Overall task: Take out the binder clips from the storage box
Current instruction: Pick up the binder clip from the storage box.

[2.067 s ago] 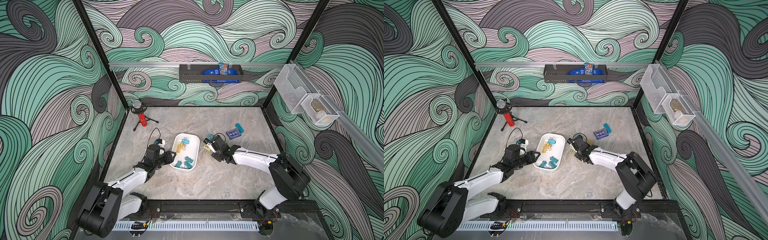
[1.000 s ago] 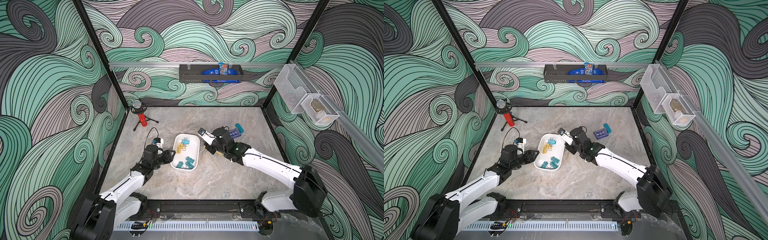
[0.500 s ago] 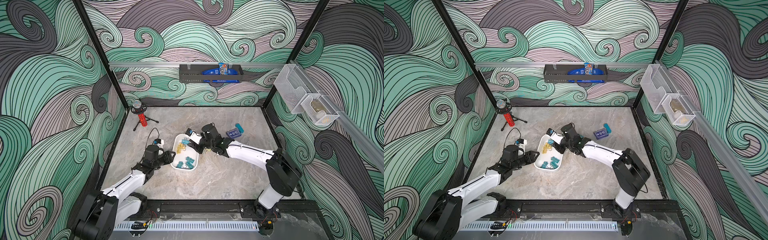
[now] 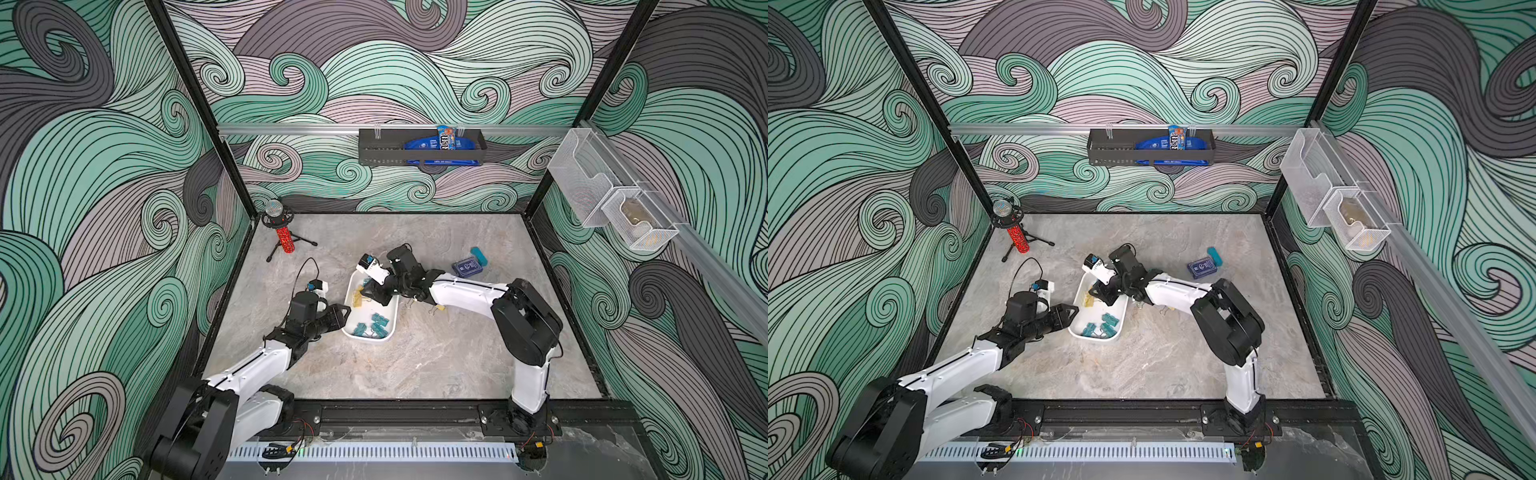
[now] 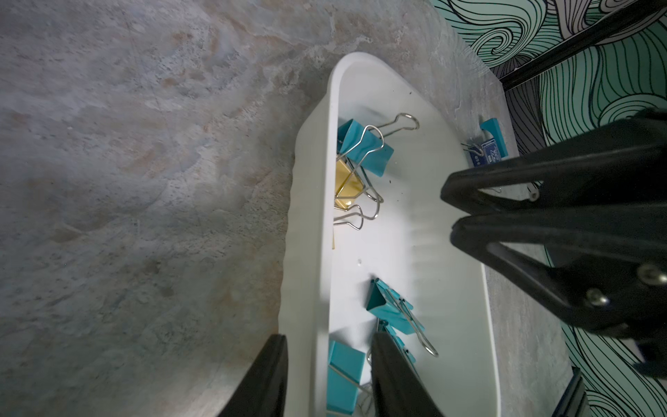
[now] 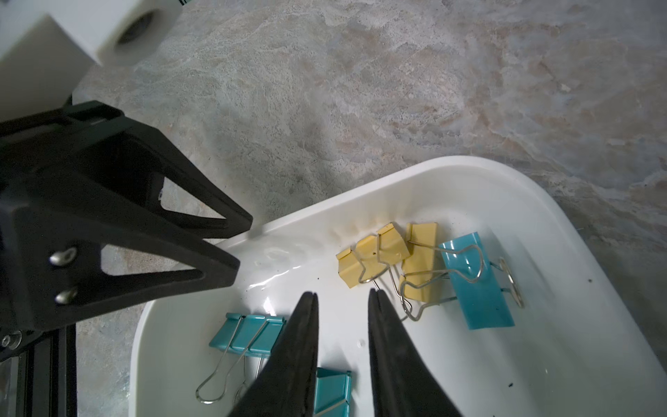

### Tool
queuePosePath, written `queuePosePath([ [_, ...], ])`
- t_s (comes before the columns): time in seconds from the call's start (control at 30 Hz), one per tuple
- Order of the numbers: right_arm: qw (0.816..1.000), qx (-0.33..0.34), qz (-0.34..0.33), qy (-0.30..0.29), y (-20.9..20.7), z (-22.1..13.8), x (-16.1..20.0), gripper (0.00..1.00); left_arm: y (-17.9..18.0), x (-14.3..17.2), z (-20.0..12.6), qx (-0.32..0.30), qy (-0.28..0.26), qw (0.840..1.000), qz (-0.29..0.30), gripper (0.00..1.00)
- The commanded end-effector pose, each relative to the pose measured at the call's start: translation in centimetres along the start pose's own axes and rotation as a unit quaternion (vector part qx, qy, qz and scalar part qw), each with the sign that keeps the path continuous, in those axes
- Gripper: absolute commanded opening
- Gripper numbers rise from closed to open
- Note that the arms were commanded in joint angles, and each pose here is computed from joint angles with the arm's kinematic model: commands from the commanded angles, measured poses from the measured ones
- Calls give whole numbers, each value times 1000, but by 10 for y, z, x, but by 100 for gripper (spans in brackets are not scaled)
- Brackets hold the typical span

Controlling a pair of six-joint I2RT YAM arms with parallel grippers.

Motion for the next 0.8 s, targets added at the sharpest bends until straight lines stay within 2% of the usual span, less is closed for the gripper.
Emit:
queuePosePath([
  [0.0, 999, -21, 24, -7, 5, 7, -7, 27, 0, 1, 0, 4, -2, 1000, 0, 41],
  [0.77, 998, 10, 57, 36, -13, 32, 18, 30, -2, 3, 1, 10, 1, 1000, -2, 41],
])
Point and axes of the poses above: each gripper's point midway between its finger pads, its own z axis out along the fingers, its own y axis along the line the jaws close on, x = y × z, the point moved 2 cm from there along -z, back along the fingers, and after that the axes turned 7 degrees about -z, right-handed, at the moved point
